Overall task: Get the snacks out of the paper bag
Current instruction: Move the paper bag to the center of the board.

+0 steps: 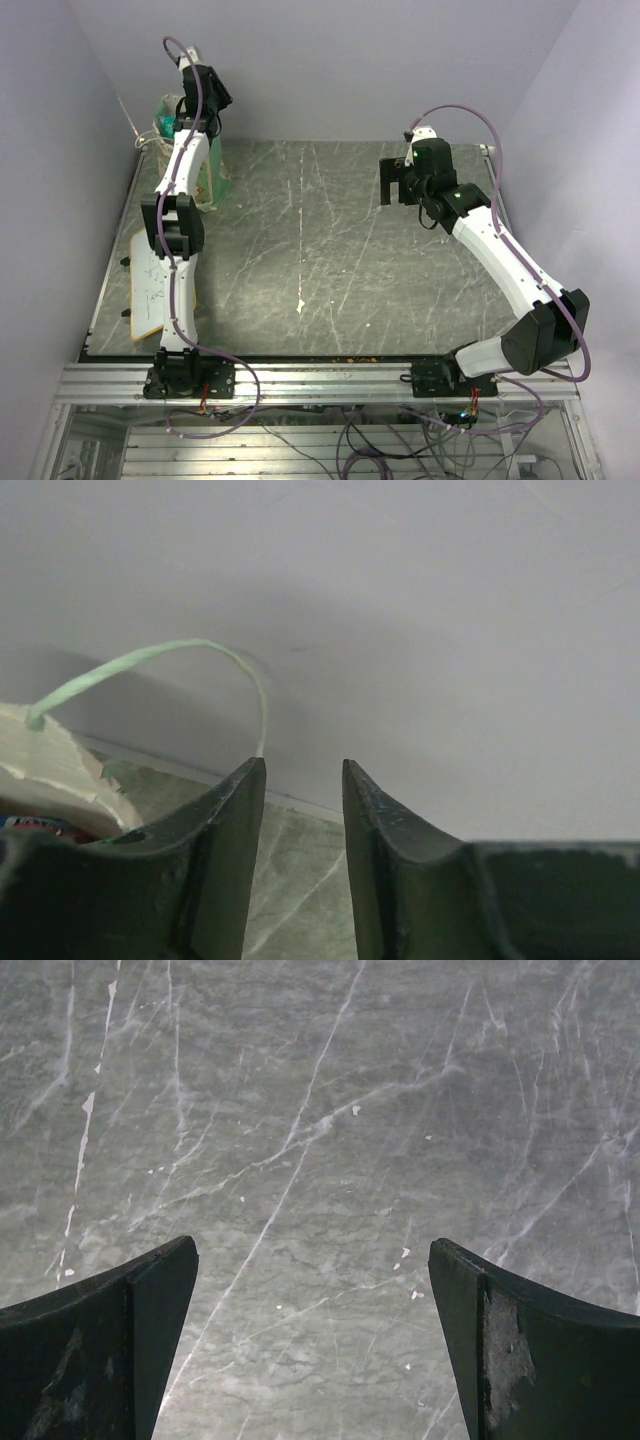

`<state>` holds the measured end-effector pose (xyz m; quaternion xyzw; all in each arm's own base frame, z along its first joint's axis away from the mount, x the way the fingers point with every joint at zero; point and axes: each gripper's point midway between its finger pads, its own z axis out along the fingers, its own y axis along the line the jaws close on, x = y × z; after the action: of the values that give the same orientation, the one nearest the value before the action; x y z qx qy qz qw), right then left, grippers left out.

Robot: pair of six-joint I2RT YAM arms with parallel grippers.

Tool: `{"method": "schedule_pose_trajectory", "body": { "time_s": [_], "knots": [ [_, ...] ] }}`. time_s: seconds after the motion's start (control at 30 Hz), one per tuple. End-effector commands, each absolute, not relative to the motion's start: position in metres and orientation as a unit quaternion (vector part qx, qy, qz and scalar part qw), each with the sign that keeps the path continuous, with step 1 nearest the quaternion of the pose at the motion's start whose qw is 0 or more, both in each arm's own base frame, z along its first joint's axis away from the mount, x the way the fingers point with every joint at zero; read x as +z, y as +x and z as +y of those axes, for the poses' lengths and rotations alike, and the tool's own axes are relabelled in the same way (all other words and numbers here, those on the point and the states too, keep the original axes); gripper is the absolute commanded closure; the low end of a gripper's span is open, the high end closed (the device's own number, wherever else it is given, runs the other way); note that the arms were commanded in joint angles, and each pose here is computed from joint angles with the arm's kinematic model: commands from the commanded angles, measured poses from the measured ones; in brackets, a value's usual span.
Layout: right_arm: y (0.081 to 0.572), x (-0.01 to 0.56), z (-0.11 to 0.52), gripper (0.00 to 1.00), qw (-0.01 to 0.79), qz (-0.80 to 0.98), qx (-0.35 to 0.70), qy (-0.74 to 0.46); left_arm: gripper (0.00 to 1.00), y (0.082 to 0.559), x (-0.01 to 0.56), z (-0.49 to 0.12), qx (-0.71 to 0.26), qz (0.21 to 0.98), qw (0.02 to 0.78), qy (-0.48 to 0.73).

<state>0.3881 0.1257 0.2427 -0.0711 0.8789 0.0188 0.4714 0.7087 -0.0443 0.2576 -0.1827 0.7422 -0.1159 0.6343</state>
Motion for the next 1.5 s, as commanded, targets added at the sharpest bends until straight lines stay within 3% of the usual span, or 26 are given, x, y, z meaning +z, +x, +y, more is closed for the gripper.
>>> {"method": "schedule_pose_trajectory", "body": {
  "time_s": [0.0,0.27,0.53,0.73,1.1,1.23,1.33,1.47],
  "knots": [
    [0.387,0.255,0.123,0.00,0.487,0.871,0.024,-0.062,0.47,0.690,0.311,-0.029,-0.085,0.721,0.665,-0.175],
    [0.387,0.248,0.124,0.00,0.485,0.872,0.027,-0.058,0.16,0.649,0.341,-0.006,-0.001,0.731,0.668,-0.142],
    [0.384,0.241,0.119,0.00,0.478,0.876,0.019,-0.057,0.01,0.650,0.325,0.008,0.086,0.750,0.646,-0.116],
    [0.386,0.241,0.119,0.00,0.480,0.875,0.020,-0.055,0.01,0.659,0.306,0.014,0.160,0.753,0.630,-0.106],
    [0.388,0.238,0.112,0.00,0.476,0.878,0.006,-0.045,0.01,0.689,0.281,0.016,0.205,0.742,0.633,-0.077],
    [0.387,0.239,0.111,0.00,0.475,0.879,0.005,-0.045,0.28,0.694,0.288,0.012,0.196,0.733,0.648,-0.065],
    [0.388,0.238,0.111,0.00,0.475,0.879,0.006,-0.046,0.61,0.696,0.297,0.014,0.183,0.726,0.659,-0.071],
    [0.390,0.238,0.114,0.00,0.474,0.879,0.011,-0.049,0.86,0.696,0.317,0.004,0.140,0.718,0.679,-0.063]
  ]
}}
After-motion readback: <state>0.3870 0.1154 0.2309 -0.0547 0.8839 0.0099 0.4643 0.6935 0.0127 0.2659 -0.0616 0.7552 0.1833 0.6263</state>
